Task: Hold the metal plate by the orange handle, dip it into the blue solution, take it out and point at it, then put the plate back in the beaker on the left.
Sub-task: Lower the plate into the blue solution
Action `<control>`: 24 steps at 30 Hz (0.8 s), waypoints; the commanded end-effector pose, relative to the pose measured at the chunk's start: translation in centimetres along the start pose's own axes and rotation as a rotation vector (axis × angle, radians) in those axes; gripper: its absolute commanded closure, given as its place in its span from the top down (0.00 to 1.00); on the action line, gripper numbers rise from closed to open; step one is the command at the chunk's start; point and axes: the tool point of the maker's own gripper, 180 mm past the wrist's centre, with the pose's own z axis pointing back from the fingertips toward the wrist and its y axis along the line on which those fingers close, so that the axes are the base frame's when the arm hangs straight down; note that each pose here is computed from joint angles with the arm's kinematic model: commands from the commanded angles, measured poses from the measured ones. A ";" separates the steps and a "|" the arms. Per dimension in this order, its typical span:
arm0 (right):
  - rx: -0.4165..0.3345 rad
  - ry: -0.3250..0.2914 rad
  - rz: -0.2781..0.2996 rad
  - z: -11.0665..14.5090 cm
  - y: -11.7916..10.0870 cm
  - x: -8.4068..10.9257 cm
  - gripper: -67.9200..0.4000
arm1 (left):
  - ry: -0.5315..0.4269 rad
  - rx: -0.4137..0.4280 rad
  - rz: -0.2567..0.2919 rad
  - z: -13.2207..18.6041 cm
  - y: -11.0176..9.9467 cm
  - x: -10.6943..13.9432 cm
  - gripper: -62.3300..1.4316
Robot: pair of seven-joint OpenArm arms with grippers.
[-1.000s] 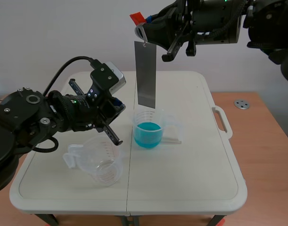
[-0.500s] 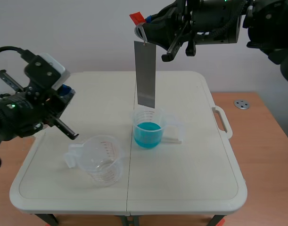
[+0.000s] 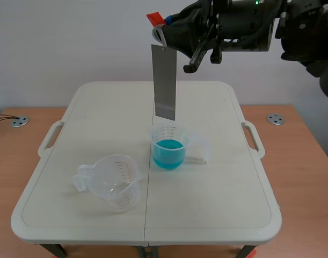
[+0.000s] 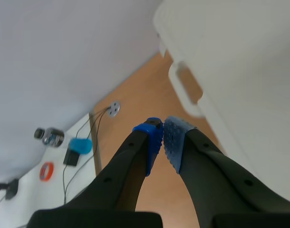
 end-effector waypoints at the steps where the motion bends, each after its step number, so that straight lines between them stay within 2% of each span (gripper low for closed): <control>1: -0.002 -0.050 0.018 0.0 -0.5 1.6 0.02 | 0.018 0.009 -0.002 0.9 0.2 -0.9 0.12; 6: -0.017 -0.037 -0.004 -0.1 -0.8 0.2 0.02 | 0.144 -0.014 -0.018 4.2 -0.1 -4.9 0.12; 12: -0.010 -0.019 -0.024 -0.8 -0.4 -1.8 0.02 | 0.300 -0.137 -0.004 8.2 -3.4 -9.6 0.12; 19: 0.022 -0.009 -0.046 -1.4 0.8 -3.4 0.02 | 0.414 -0.336 0.093 12.3 -8.8 -13.3 0.12; 24: 0.039 0.004 -0.062 -1.6 1.4 -4.7 0.02 | 0.435 -0.464 0.162 14.4 -12.9 -14.3 0.12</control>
